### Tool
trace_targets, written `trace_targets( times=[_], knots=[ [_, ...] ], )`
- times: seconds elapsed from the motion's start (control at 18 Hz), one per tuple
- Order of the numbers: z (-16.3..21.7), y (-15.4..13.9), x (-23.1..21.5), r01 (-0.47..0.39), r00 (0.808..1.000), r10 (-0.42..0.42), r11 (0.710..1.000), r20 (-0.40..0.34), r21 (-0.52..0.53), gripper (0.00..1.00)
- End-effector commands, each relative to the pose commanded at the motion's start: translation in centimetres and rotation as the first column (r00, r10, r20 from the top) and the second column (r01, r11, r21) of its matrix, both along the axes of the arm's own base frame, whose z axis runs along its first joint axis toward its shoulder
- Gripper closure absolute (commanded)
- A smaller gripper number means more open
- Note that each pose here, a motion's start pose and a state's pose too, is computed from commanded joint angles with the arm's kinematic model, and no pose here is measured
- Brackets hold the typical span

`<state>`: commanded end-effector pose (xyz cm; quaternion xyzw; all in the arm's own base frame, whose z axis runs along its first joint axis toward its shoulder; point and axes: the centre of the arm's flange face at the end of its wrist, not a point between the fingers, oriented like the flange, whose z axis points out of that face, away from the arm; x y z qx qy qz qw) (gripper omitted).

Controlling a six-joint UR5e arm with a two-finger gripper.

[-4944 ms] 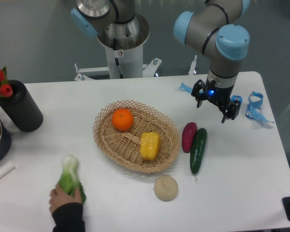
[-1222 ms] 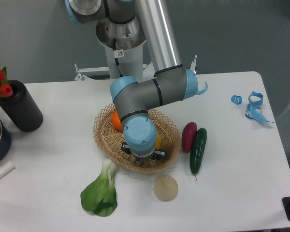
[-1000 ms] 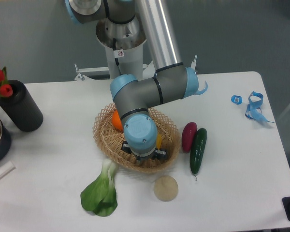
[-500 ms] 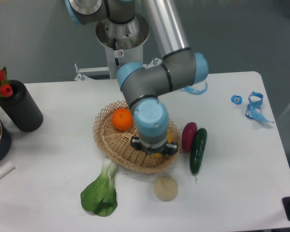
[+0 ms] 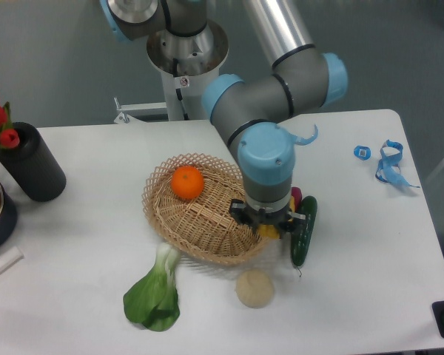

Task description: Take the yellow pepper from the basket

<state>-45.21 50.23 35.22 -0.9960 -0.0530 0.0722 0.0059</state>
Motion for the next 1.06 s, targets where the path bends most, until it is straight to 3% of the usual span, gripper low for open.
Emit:
trace_targets(
  times=[0.5, 0.72, 1.06],
  knots=[
    [2.4, -4.6, -3.3, 0.153, 0.988, -0.153, 0.988, 0.016, -0.002, 0.79],
    [3.3, -7.3, -4.4, 0.255, 0.965, -0.254, 0.967, 0.069, -0.010, 0.79],
    [5.6, -11.4, -5.5, 0.305, 0.946, -0.305, 0.952, 0.109, 0.018, 0.79]
  ],
)
